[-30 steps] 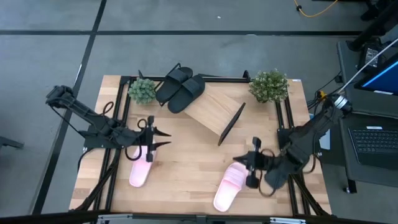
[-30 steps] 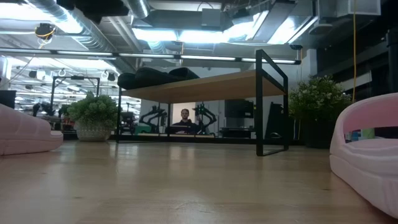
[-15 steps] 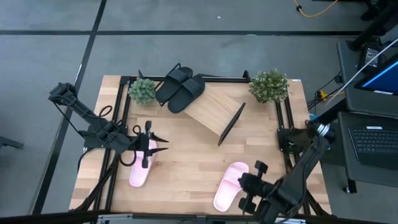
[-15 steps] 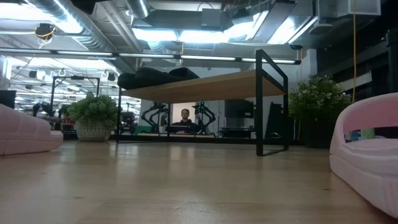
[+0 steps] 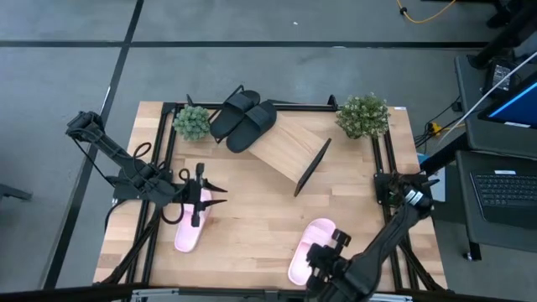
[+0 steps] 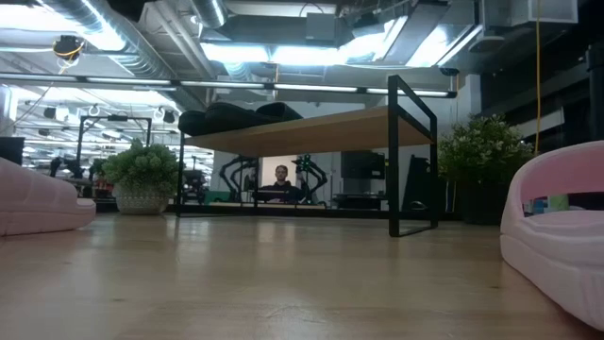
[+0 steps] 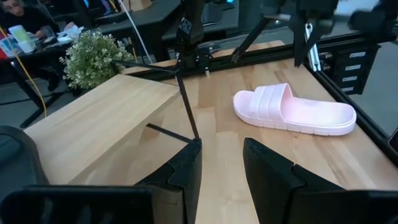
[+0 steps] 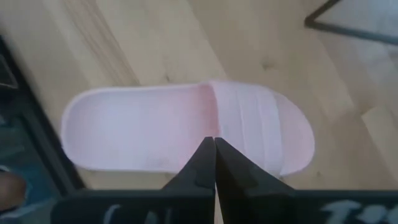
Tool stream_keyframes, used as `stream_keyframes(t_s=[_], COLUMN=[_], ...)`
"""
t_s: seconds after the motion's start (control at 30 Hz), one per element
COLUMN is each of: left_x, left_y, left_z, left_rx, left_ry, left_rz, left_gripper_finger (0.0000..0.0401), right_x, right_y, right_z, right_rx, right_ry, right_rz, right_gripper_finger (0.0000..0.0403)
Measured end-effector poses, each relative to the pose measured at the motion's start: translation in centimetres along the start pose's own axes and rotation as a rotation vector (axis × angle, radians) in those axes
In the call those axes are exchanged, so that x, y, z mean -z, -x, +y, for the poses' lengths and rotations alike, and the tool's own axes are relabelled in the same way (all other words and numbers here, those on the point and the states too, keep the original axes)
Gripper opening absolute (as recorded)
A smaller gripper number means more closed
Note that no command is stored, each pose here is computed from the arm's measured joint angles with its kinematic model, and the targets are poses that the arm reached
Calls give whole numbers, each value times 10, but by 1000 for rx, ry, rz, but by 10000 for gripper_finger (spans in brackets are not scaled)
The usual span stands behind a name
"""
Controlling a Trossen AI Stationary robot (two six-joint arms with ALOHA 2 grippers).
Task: Pick and place slides into the shelf
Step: Put the left pink slide on the shelf
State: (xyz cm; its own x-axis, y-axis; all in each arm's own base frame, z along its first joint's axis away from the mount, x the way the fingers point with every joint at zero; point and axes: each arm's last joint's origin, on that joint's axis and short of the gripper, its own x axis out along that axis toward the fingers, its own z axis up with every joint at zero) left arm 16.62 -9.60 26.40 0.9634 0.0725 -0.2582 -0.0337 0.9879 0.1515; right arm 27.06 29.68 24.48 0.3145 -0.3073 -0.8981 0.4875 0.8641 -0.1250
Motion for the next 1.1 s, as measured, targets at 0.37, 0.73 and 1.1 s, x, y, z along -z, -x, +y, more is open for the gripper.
stream_keyframes(t_s=[0.37, 0.73, 1.1], left_x=[29, 51, 51], left_y=[-3, -5, -5], left_z=[-6, -7, -7], left_rx=[45, 50, 50], left_ry=[69, 84, 77], left_rz=[2, -14, -15], left_gripper_finger=[110, 110, 110], right_x=[-3, -9, -24], right_y=[-18, -21, -29], right_z=[4, 3, 2], right_rx=[29, 0, -27], right_ry=[-5, 7, 40], right_rz=[95, 197, 188], right_gripper_finger=[5, 40, 123])
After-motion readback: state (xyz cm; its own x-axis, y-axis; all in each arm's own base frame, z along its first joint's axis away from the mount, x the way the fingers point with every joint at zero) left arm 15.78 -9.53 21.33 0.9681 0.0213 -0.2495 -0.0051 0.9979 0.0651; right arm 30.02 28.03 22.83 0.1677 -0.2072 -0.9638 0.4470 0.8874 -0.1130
